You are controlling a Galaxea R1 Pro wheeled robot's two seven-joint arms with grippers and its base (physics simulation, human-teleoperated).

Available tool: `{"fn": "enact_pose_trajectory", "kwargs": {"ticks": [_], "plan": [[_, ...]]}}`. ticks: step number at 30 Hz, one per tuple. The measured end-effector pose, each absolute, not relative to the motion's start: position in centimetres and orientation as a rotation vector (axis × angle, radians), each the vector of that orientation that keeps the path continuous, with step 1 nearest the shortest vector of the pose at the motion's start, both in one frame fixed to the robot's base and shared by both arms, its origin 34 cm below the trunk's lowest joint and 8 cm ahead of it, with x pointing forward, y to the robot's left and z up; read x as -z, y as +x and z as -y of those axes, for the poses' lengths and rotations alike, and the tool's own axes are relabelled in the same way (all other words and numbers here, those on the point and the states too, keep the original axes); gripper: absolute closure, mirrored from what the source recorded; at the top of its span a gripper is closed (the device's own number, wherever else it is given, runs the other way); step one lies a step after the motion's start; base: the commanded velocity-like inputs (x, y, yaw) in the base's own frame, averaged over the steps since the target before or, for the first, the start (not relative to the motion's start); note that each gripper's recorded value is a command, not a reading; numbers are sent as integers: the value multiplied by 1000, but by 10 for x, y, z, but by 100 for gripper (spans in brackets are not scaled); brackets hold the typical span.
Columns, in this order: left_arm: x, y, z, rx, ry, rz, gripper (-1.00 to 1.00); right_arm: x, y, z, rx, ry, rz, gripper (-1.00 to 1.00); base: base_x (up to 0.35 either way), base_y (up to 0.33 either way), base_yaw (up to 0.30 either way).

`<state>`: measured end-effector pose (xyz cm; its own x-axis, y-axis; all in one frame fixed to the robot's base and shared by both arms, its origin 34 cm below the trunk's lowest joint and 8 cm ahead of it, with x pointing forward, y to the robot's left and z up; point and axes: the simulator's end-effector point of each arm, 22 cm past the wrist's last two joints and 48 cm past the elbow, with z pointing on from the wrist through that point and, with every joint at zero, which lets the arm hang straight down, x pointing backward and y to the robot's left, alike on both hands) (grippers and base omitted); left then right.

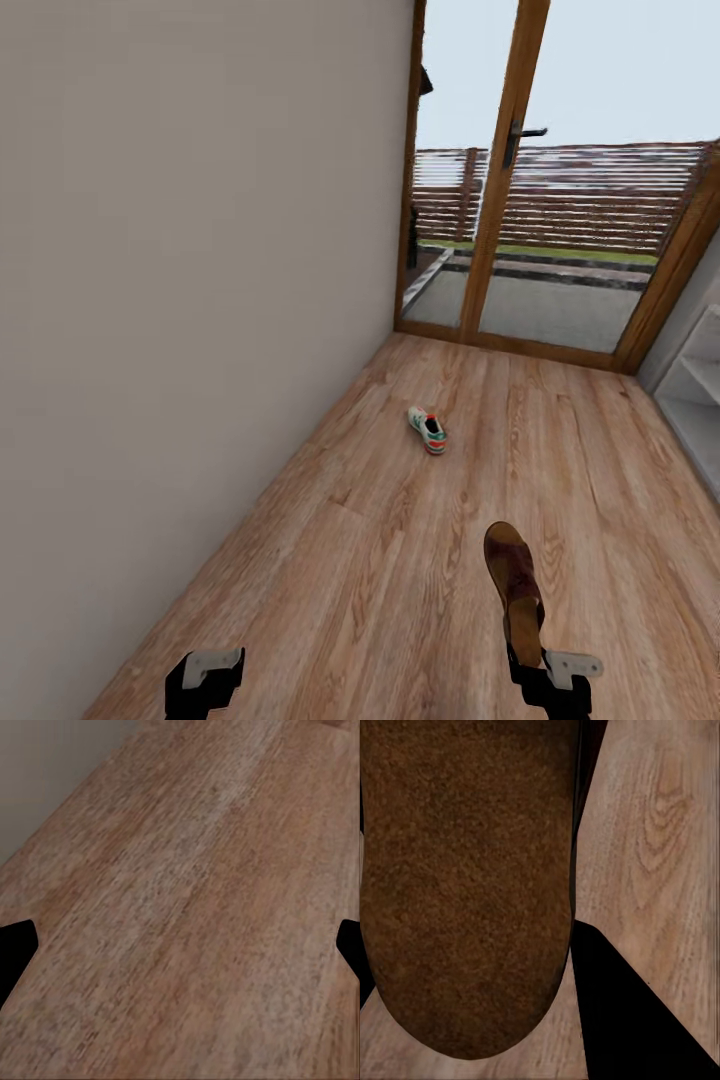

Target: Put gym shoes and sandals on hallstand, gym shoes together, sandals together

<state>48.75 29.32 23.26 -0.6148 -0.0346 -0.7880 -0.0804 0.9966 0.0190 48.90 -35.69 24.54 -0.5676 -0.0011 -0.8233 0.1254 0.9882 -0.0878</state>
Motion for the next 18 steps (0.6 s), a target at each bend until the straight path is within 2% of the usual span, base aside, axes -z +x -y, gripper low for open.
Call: {"fn": "enact_pose_trajectory", "kwargs": {"ticks": [18], "plan": [[-279, 505, -292, -62, -80, -2199, -100, -292, 507, 357, 167, 90, -2134, 100, 0, 0, -221]]}}
